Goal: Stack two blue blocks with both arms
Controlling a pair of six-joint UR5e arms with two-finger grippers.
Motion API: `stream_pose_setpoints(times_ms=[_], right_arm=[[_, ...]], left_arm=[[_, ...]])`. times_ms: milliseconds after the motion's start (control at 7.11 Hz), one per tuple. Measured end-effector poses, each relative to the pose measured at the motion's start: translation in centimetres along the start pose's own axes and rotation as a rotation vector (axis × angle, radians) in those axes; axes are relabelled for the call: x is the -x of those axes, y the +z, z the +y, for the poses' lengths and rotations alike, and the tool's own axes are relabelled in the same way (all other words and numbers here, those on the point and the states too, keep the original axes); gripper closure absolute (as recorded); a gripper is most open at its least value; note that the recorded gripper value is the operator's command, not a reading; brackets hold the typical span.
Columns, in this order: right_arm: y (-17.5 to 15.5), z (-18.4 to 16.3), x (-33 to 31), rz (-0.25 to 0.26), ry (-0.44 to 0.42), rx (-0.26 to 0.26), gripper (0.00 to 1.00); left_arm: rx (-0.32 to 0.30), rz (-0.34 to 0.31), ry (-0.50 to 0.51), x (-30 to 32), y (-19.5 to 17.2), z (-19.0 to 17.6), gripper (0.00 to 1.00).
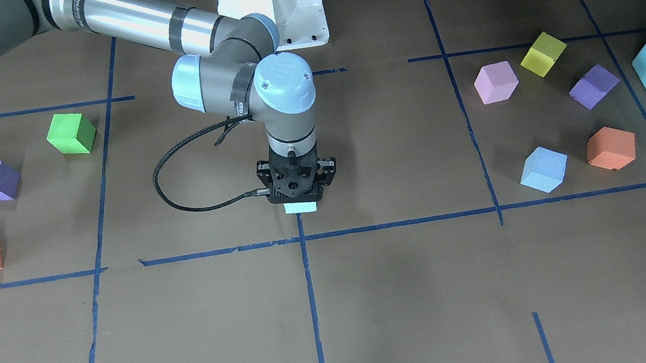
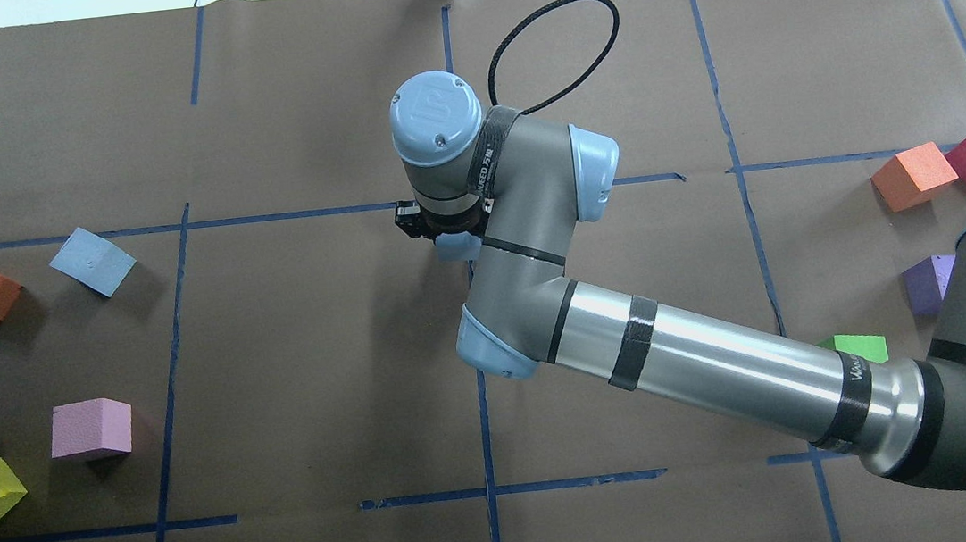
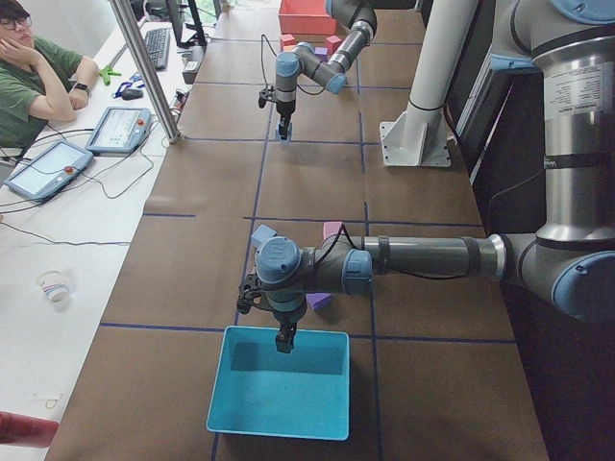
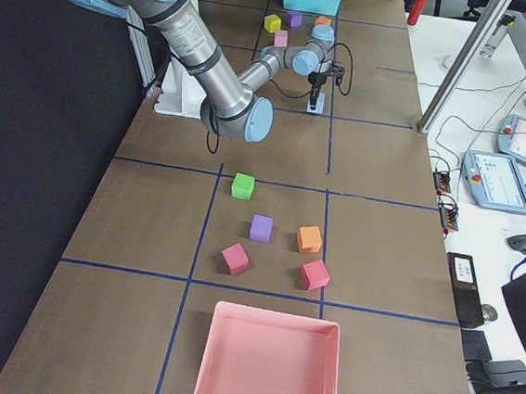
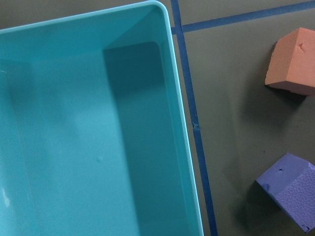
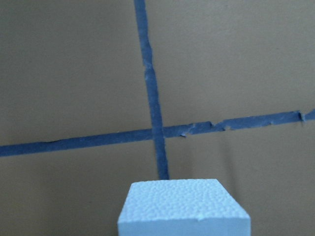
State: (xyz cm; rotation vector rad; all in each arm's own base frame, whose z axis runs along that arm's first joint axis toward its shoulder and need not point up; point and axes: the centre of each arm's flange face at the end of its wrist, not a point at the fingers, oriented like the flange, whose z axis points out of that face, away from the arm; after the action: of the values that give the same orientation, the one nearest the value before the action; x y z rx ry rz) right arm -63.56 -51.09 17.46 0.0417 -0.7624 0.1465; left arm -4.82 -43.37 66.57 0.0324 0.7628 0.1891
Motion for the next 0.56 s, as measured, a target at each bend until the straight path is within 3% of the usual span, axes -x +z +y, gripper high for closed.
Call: stream_pose_setpoints(times_ms=[563], right_arm=[[-0.7, -0.1, 0.2, -0.01, -0.042, -0.005, 0.01]], left_arm=[[0.0, 0.0, 0.0, 0.0, 0.0, 0.0, 0.0]])
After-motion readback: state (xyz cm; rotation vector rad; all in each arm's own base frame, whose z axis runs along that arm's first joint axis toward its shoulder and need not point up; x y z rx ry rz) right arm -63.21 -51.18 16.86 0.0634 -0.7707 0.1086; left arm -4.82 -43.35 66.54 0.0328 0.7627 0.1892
